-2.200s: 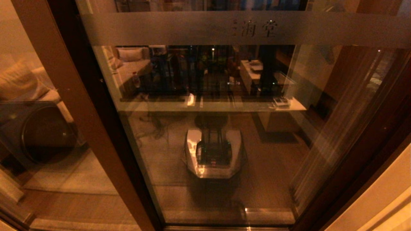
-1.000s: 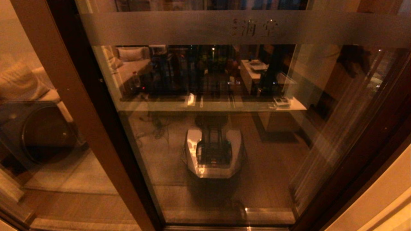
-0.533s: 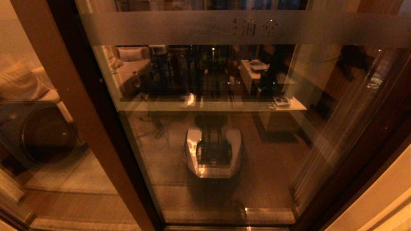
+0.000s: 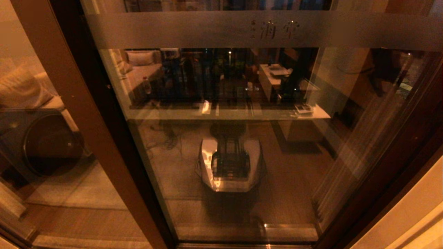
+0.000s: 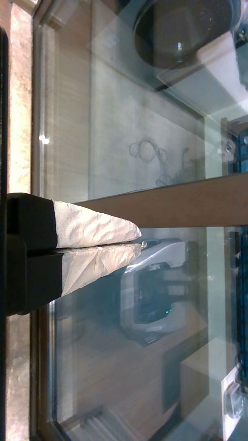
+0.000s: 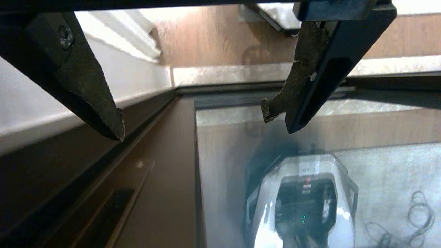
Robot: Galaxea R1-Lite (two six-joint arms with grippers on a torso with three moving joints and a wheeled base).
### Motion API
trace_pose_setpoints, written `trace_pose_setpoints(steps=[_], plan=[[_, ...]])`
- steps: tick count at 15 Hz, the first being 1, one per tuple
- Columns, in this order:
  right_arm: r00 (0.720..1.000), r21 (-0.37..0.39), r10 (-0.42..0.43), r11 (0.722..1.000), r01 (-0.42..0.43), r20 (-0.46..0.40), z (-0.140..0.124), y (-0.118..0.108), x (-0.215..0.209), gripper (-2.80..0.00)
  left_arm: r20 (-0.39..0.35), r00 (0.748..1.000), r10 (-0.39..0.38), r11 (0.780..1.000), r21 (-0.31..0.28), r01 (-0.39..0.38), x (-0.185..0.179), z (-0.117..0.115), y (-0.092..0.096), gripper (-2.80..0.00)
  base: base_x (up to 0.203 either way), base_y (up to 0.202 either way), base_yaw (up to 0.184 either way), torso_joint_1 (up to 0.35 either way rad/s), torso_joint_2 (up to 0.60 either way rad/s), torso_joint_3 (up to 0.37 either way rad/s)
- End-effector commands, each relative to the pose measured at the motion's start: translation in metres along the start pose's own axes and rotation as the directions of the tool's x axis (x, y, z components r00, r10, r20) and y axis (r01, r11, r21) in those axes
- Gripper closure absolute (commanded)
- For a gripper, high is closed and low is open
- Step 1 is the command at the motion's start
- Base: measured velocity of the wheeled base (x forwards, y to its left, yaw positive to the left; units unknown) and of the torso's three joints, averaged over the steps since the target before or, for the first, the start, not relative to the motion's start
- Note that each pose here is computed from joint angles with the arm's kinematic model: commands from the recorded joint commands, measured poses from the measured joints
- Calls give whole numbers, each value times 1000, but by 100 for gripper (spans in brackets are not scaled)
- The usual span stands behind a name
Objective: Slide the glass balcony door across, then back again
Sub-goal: Open the slid door
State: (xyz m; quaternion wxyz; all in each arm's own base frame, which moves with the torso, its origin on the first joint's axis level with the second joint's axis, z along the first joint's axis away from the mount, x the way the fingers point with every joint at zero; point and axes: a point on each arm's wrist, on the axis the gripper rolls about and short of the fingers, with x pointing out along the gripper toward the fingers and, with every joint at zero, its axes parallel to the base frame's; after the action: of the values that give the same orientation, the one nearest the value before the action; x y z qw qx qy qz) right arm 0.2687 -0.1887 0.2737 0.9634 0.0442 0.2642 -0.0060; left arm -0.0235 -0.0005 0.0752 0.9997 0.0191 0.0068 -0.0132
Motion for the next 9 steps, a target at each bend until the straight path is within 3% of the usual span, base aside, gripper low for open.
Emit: trace_pose_setpoints(steps=[1,9], plan=[[1000,-5,2,1000,-2,4,1,-5,8,-280,-1,1000,0,1000,0,0,0,0,0,0,0,0,0,0,0,0],[999,-39,2,999,-1,35,10,-10,20,-280,-1,1000,0,1000,0,0,0,0,0,0,0,0,0,0,0,0]])
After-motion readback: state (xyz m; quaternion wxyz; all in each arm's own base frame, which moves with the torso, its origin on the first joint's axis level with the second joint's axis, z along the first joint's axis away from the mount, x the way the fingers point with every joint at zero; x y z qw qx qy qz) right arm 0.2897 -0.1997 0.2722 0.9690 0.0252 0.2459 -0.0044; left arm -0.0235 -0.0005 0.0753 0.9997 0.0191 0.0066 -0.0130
